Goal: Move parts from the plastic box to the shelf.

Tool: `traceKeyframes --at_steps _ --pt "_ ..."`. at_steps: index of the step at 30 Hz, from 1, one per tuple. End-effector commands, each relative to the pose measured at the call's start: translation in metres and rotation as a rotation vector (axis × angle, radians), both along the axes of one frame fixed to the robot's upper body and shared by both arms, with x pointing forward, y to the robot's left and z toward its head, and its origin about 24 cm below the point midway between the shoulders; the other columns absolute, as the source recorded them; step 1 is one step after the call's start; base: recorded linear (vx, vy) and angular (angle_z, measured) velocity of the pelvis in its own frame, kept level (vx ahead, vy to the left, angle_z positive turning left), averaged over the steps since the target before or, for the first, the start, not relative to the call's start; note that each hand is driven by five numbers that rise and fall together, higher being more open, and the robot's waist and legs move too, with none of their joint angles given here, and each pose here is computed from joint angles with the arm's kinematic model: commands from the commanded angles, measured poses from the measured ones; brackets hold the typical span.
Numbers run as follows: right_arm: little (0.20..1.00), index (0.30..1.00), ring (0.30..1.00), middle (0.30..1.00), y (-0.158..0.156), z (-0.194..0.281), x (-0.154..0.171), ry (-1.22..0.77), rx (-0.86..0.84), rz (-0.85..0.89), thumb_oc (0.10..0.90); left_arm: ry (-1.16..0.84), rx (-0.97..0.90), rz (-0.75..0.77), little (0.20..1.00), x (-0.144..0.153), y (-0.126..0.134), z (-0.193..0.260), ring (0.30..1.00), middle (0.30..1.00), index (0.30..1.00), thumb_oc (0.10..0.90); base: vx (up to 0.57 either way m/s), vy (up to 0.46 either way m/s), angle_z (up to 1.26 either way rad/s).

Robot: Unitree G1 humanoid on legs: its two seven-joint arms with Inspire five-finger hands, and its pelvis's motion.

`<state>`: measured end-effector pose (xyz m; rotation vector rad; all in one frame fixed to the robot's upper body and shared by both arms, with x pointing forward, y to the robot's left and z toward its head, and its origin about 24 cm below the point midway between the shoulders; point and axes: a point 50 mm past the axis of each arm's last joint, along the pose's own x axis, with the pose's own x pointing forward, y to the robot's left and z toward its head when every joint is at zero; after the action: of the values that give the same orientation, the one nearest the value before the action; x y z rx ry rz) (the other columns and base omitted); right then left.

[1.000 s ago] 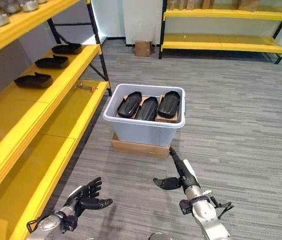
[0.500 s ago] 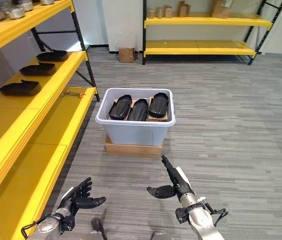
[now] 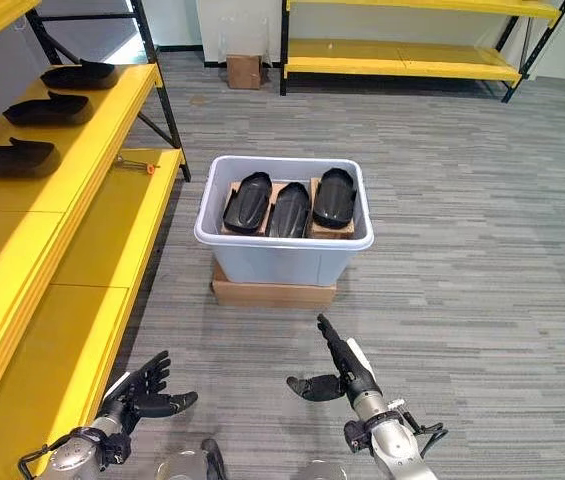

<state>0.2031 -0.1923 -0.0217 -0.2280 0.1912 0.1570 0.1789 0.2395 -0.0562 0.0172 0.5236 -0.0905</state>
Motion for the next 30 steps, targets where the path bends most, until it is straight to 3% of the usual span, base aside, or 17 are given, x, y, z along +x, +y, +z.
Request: traceKeyframes --at_steps 1,9,13,18,30 --pt "1.000 1.000 1.000 1.000 0.006 0.044 0.023 -0.264 0.054 0.007 0.900 -0.153 -0.003 -0.066 1.000 0.010 -0.001 0.024 1.000 1.000 1.000 0.900 0.22 0.083 -0.16" --pt "1.000 1.000 1.000 1.000 0.004 0.055 0.028 -0.319 0.038 -0.001 0.900 -0.179 -0.030 -0.049 1.000 0.014 -0.007 0.025 1.000 1.000 1.000 0.900 0.18 0.046 -0.23" --pt "1.000 1.000 1.000 1.000 0.006 0.062 0.031 -0.344 0.040 0.033 0.900 -0.198 -0.029 -0.030 1.000 0.025 -0.005 0.032 1.000 1.000 1.000 0.900 0.26 -0.162 -0.40" --pt "1.000 1.000 1.000 1.000 0.003 0.067 0.031 -0.365 0.043 0.029 0.900 -0.201 -0.031 -0.060 1.000 0.037 -0.021 0.034 1.000 1.000 1.000 0.900 0.32 -0.266 0.09" --pt "1.000 1.000 1.000 1.000 0.002 0.064 0.027 -0.324 0.027 0.041 0.900 -0.120 -0.049 -0.075 1.000 0.009 -0.006 0.024 1.000 1.000 1.000 0.900 0.43 -0.303 0.31"
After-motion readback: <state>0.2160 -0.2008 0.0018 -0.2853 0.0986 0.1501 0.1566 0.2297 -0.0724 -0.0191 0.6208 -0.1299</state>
